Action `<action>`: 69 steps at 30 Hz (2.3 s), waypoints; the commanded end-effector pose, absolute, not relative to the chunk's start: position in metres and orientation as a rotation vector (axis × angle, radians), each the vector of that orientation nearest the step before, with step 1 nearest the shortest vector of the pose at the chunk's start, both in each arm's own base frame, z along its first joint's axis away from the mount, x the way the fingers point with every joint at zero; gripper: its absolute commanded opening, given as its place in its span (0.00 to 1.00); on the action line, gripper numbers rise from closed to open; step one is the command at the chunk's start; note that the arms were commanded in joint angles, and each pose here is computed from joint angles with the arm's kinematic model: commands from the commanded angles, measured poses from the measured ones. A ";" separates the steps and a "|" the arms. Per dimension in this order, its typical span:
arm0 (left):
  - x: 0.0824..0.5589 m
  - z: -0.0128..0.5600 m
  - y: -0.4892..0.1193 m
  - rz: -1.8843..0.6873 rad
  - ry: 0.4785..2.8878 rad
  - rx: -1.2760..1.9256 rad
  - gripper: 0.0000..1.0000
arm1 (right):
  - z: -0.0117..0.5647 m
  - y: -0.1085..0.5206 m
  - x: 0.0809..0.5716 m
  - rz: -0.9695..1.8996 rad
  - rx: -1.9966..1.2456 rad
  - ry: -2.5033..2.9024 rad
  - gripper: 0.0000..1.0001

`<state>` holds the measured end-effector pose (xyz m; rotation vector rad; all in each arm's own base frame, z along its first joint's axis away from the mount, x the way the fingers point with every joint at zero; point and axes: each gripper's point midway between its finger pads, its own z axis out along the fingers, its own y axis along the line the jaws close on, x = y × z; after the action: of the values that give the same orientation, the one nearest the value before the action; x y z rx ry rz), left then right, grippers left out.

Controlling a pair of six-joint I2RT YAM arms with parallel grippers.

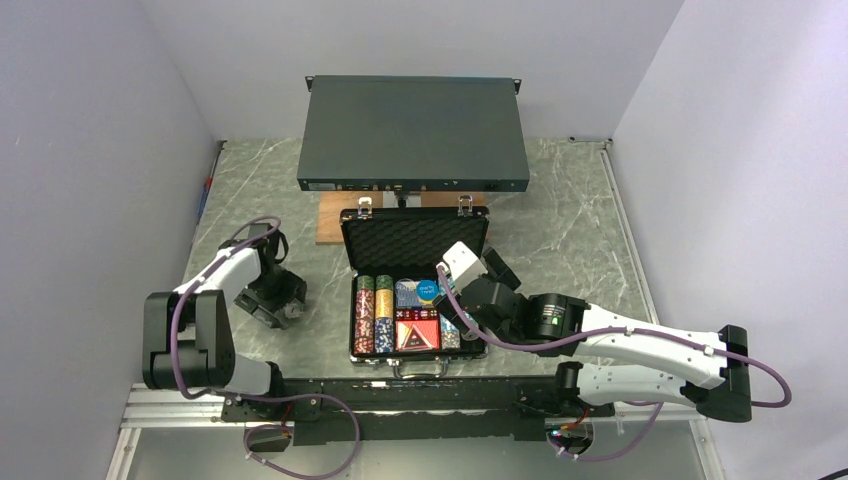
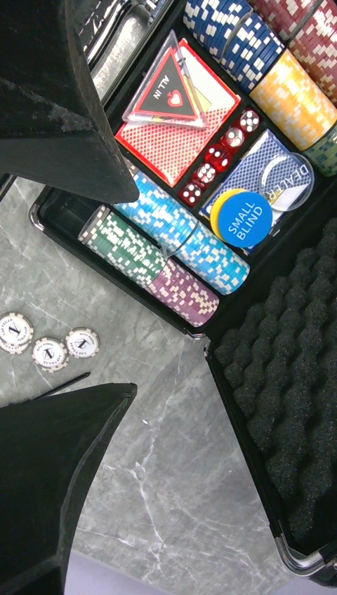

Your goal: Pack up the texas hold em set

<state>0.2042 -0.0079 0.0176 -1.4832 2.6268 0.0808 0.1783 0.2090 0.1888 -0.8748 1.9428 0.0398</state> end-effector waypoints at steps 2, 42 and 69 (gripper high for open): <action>0.214 0.019 -0.007 0.120 2.635 -1.439 0.77 | 0.192 0.217 0.180 0.072 -0.848 1.938 1.00; 0.214 0.029 -0.018 0.041 2.587 -1.297 0.17 | 0.189 0.257 0.166 0.331 -0.794 1.969 1.00; 0.190 0.138 -0.149 -0.865 2.445 -1.031 0.11 | 0.180 0.377 0.160 1.092 -0.440 1.881 1.00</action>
<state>0.1817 -0.1433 0.1127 -1.0073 2.5136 -0.8135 0.1581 0.3495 0.1461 -0.5170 1.9780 0.9615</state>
